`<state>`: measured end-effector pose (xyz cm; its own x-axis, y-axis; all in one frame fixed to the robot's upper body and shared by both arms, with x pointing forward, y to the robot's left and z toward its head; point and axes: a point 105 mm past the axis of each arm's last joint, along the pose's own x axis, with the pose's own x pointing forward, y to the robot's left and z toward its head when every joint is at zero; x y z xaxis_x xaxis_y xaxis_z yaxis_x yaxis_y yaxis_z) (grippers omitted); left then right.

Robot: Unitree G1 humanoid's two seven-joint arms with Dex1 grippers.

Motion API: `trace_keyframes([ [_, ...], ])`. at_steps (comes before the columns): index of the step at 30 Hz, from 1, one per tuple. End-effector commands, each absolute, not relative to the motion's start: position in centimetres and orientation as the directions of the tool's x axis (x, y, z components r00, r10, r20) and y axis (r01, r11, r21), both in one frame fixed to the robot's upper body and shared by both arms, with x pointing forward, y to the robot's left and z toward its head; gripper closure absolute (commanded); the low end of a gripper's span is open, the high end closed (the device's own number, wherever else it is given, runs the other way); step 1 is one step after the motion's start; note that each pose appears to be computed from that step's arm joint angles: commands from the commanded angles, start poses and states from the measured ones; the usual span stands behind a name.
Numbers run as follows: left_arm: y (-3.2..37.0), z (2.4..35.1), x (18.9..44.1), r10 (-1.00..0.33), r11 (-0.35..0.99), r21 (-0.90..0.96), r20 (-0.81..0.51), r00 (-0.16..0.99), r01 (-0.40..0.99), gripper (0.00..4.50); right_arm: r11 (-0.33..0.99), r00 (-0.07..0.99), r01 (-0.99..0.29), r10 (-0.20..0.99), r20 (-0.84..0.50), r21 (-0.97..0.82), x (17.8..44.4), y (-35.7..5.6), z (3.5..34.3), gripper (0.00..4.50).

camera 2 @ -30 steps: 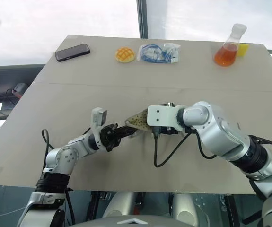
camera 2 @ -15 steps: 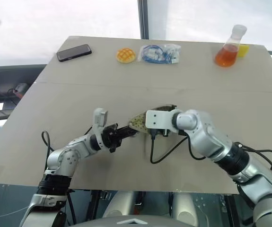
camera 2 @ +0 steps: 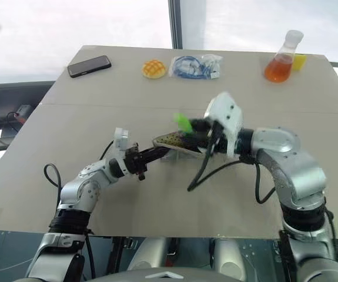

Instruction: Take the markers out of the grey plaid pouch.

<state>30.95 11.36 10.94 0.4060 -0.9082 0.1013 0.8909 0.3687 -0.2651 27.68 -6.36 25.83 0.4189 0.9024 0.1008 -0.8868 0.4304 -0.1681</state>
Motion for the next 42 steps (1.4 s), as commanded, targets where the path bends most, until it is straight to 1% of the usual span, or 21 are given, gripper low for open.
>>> trace_keyframes([
  [1,12.0,10.5,31.1,-0.891,0.423,-0.228,0.072,0.448,0.877,4.50,0.598,0.546,-0.793,0.783,0.298,-0.119,28.7,-10.2,30.6,3.26],
  [4,12.4,10.4,30.9,-0.883,0.441,-0.218,0.069,0.465,0.871,4.50,0.726,0.673,-0.688,0.628,0.392,0.018,30.6,-14.6,33.2,3.26],
  [6,12.6,10.0,30.7,-0.878,0.453,-0.219,0.061,0.475,0.864,4.50,0.750,0.722,-0.646,0.539,0.434,0.144,31.7,-17.3,34.1,3.26],
  [8,12.8,9.7,30.7,-0.872,0.468,-0.210,0.050,0.487,0.858,4.50,0.813,0.816,-0.546,0.463,0.346,0.202,33.8,-19.7,32.5,3.26],
  [10,13.1,9.8,30.8,-0.863,0.484,-0.206,0.051,0.503,0.851,4.50,0.909,0.913,-0.402,0.390,0.117,0.112,36.0,-21.2,28.5,3.26],
  [12,13.3,9.9,31.0,-0.856,0.495,-0.202,0.055,0.515,0.845,4.50,0.944,0.957,-0.272,0.246,-0.152,-0.187,37.7,-23.3,22.9,3.26],
  [14,13.5,9.8,31.0,-0.851,0.505,-0.200,0.051,0.523,0.840,4.50,0.868,0.937,-0.272,0.141,-0.318,-0.417,38.4,-25.1,18.2,3.26],
  [16,13.6,9.7,31.0,-0.850,0.507,-0.201,0.050,0.525,0.838,4.50,0.831,0.906,-0.317,0.123,-0.404,-0.458,38.8,-25.7,15.0,3.26],
  [18,13.6,9.7,31.0,-0.850,0.506,-0.200,0.049,0.524,0.839,4.50,0.793,0.884,-0.358,0.117,-0.453,-0.493,39.1,-25.9,13.0,3.26],
  [21,13.5,9.8,30.9,-0.852,0.501,-0.204,0.054,0.520,0.841,4.50,0.731,0.855,-0.419,0.117,-0.506,-0.539,38.9,-26.3,10.7,2.16],
  [22,13.6,9.8,30.9,-0.853,0.499,-0.205,0.055,0.519,0.842,4.50,0.723,0.848,-0.442,0.144,-0.510,-0.531,38.5,-26.0,10.7,1.77],
  [24,13.6,9.9,30.8,-0.855,0.495,-0.209,0.056,0.516,0.843,4.50,0.748,0.877,-0.426,0.205,-0.434,-0.509,38.0,-25.1,13.0,0.84],
  [26,13.7,9.9,30.7,-0.856,0.493,-0.211,0.057,0.514,0.844,4.50,0.747,0.874,-0.468,0.314,-0.370,-0.472,36.3,-23.5,16.0,0.84],
  [27,13.7,10.0,30.7,-0.856,0.492,-0.212,0.057,0.514,0.844,4.50,0.741,0.862,-0.501,0.383,-0.332,-0.448,35.0,-22.3,18.0,1.01],
  [28,13.7,10.0,30.7,-0.856,0.492,-0.213,0.057,0.513,0.844,4.50,0.732,0.850,-0.525,0.426,-0.310,-0.434,34.0,-21.5,19.2,1.37],
  [30,13.8,10.2,30.9,-0.857,0.488,-0.224,0.063,0.512,0.844,4.50,0.698,0.794,-0.607,0.558,-0.244,-0.379,31.4,-18.2,21.8,2.36],
  [32,13.7,10.4,30.9,-0.860,0.481,-0.227,0.065,0.506,0.847,4.50,0.649,0.731,-0.678,0.645,-0.224,-0.345,29.6,-15.3,22.5,3.27],
  [34,13.6,10.4,31.0,-0.863,0.476,-0.227,0.066,0.501,0.849,4.50,0.609,0.682,-0.727,0.695,-0.227,-0.318,28.8,-12.8,22.2,4.33],
  [35,13.5,10.5,31.0,-0.867,0.470,-0.224,0.068,0.494,0.854,4.50,0.593,0.656,-0.750,0.722,-0.219,-0.293,28.6,-11.5,22.0,4.47],
  [38,13.2,10.8,31.0,-0.871,0.461,-0.219,0.072,0.486,0.860,4.50,0.559,0.607,-0.793,0.757,-0.241,-0.243,28.6,-8.3,20.4,4.47],
  [42,13.0,11.0,30.9,-0.877,0.447,-0.222,0.084,0.474,0.867,4.50,0.557,0.594,-0.804,0.754,-0.278,-0.209,29.1,-6.5,18.4,4.47],
])
